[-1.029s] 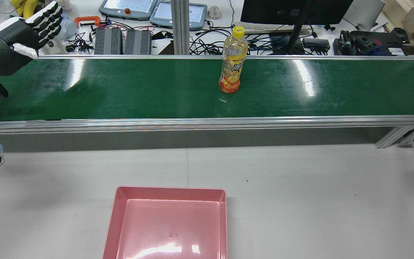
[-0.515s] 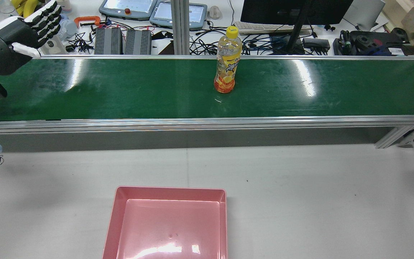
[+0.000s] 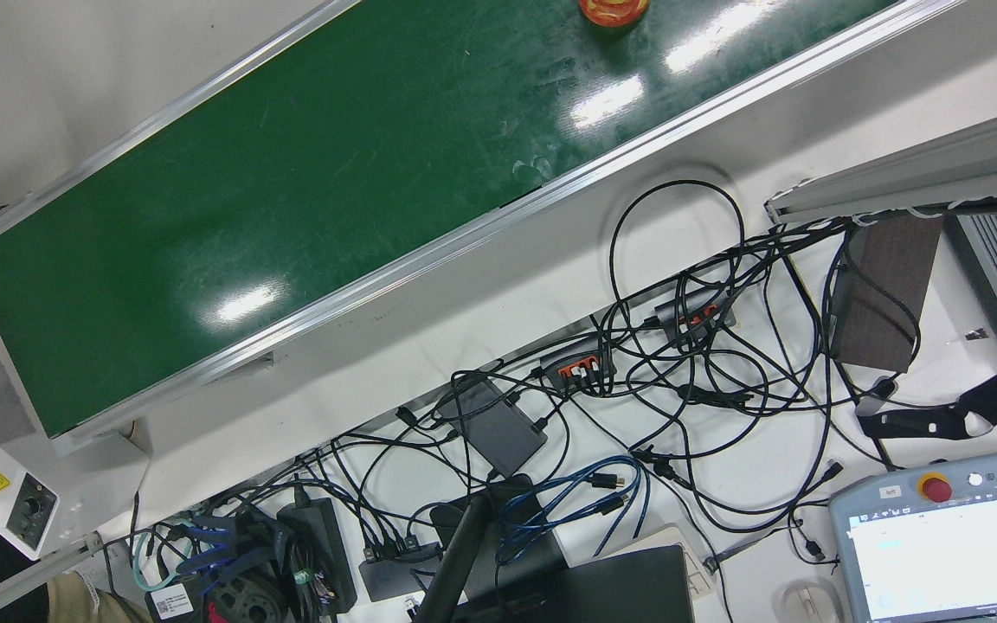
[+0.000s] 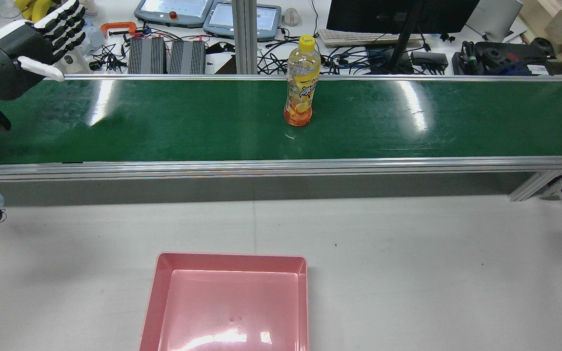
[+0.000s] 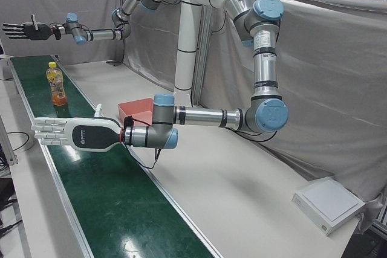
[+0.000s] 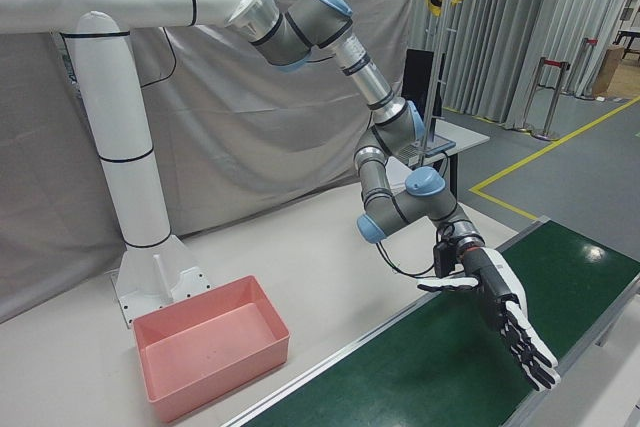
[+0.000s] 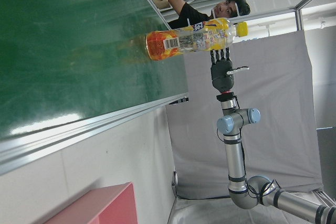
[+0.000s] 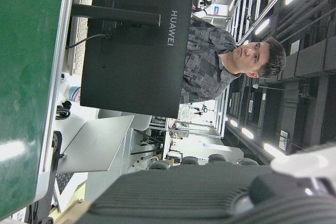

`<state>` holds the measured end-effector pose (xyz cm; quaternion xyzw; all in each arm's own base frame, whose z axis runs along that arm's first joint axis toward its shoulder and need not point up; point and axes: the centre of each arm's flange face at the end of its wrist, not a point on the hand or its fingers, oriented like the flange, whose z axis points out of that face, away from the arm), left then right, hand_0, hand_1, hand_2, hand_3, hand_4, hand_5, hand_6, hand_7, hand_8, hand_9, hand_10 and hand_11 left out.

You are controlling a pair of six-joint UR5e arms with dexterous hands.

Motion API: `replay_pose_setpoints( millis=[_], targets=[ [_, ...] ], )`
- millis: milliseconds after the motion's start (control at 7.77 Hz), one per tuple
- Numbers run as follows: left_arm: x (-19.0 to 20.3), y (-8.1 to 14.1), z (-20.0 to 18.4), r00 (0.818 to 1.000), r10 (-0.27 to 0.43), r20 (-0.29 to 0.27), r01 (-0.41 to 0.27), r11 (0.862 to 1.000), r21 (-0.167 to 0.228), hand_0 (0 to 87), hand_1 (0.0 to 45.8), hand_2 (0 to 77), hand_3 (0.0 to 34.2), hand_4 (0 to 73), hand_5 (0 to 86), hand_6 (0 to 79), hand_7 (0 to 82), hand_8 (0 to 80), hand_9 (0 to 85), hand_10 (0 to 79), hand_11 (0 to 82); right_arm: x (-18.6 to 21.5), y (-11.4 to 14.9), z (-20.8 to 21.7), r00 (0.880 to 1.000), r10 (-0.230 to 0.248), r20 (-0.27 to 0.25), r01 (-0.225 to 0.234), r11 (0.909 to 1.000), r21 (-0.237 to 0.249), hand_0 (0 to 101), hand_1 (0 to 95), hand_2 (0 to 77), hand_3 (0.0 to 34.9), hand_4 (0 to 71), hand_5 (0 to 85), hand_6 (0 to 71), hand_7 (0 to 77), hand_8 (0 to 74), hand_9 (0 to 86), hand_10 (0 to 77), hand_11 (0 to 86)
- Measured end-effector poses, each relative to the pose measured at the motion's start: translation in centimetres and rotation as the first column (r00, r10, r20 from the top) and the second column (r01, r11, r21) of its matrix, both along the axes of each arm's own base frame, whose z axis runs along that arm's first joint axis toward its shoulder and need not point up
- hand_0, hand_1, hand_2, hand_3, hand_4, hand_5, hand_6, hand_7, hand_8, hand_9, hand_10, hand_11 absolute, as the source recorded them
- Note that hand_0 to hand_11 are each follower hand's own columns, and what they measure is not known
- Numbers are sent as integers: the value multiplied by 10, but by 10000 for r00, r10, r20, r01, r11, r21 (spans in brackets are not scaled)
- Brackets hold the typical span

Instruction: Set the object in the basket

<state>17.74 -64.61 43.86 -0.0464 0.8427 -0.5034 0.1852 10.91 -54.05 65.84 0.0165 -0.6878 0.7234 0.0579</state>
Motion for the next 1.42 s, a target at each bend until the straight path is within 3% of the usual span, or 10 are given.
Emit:
replay_pose_setpoints(
  millis=[386, 515, 1029, 1287, 1415],
  targets=[
    [-2, 1, -3, 10000, -18, -17, 18, 10000, 68, 554, 136, 0, 0, 22, 22, 5, 5, 0, 5, 5, 22, 0, 0, 0, 10000, -5, 0, 5, 10000, 0, 1, 0, 5, 3, 0, 0, 0, 5, 0, 0, 0, 0],
    [-2, 1, -1, 10000, -39, 63, 39, 10000, 19, 553, 114, 0, 0, 22, 22, 5, 5, 0, 5, 5, 22, 0, 0, 0, 10000, -5, 0, 5, 10000, 0, 1, 0, 5, 2, 0, 0, 0, 5, 0, 0, 0, 0],
    [-7, 3, 14, 9948, -278, 985, 340, 9975, -615, 547, 120, 0, 0, 33, 27, 5, 5, 0, 5, 5, 22, 0, 0, 0, 10000, -4, 0, 4, 10000, 0, 2, 0, 5, 3, 0, 0, 0, 5, 0, 0, 0, 0],
    [-8, 4, 15, 9934, -316, 1099, 393, 9969, -685, 538, 120, 0, 0, 16, 27, 5, 5, 0, 5, 5, 22, 0, 0, 0, 10000, -3, 0, 3, 10000, 0, 1, 0, 5, 3, 0, 0, 0, 5, 0, 0, 0, 0],
    [-7, 3, 12, 9939, -324, 1050, 390, 9973, -617, 538, 93, 0, 0, 16, 16, 0, 5, 0, 5, 5, 27, 0, 0, 0, 10000, -2, 0, 2, 10000, 0, 1, 0, 5, 3, 0, 0, 0, 5, 0, 0, 0, 0]
  ],
)
